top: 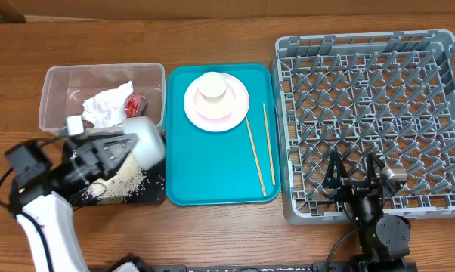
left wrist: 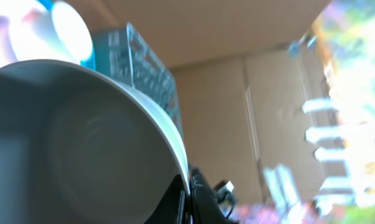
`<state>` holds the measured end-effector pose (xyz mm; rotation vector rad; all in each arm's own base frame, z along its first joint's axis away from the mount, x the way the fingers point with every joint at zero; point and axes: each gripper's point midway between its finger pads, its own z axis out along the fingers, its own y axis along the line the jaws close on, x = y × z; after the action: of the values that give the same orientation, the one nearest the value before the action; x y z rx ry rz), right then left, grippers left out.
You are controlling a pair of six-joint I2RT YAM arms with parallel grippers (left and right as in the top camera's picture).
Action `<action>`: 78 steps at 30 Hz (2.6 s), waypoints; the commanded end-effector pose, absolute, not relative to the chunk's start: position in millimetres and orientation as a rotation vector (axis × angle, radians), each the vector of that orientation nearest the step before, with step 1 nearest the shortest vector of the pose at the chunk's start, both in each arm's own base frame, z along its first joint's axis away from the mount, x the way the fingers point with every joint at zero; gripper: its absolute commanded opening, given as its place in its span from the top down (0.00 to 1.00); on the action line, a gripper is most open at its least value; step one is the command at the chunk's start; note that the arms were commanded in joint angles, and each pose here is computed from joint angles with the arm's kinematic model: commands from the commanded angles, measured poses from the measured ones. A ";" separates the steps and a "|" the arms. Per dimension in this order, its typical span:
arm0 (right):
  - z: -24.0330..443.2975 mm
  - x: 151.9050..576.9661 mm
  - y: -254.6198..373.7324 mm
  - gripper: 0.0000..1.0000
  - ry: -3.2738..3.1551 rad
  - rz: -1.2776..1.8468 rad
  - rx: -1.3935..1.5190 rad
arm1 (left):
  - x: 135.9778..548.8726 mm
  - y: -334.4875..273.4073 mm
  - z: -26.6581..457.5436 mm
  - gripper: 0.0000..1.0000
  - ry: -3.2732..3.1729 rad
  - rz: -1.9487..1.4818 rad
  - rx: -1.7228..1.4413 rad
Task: Sort waste into correct bins and load items into the dishwasher
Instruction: 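Carry the empty bowl back and set it on the teal tray, then release the bowl and raise the left gripper over the bin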
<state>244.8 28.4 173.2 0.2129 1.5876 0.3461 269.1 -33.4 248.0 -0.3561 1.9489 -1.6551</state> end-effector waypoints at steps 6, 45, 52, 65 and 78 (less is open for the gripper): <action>171.5 245.0 27.6 0.00 1.583 0.345 0.214 | 279.2 -99.7 261.8 0.96 2.277 -1.177 -0.154; 171.6 245.0 27.6 0.00 1.583 0.346 0.214 | 278.3 -205.7 87.5 0.96 2.743 -0.221 0.294; 171.5 245.0 27.6 0.00 1.583 0.345 0.214 | 276.4 -203.5 84.0 0.96 2.749 -0.211 0.294; 171.5 245.0 27.5 0.00 1.583 0.345 0.215 | 282.6 -202.1 88.1 0.47 2.730 -0.208 0.275; 171.6 245.0 27.6 0.00 1.583 0.346 0.214 | 328.4 -166.3 209.4 0.36 2.527 -0.290 0.048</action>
<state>244.8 28.4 173.1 0.2129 1.5879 0.3461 312.9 -185.6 167.5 0.1381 2.6248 -0.2780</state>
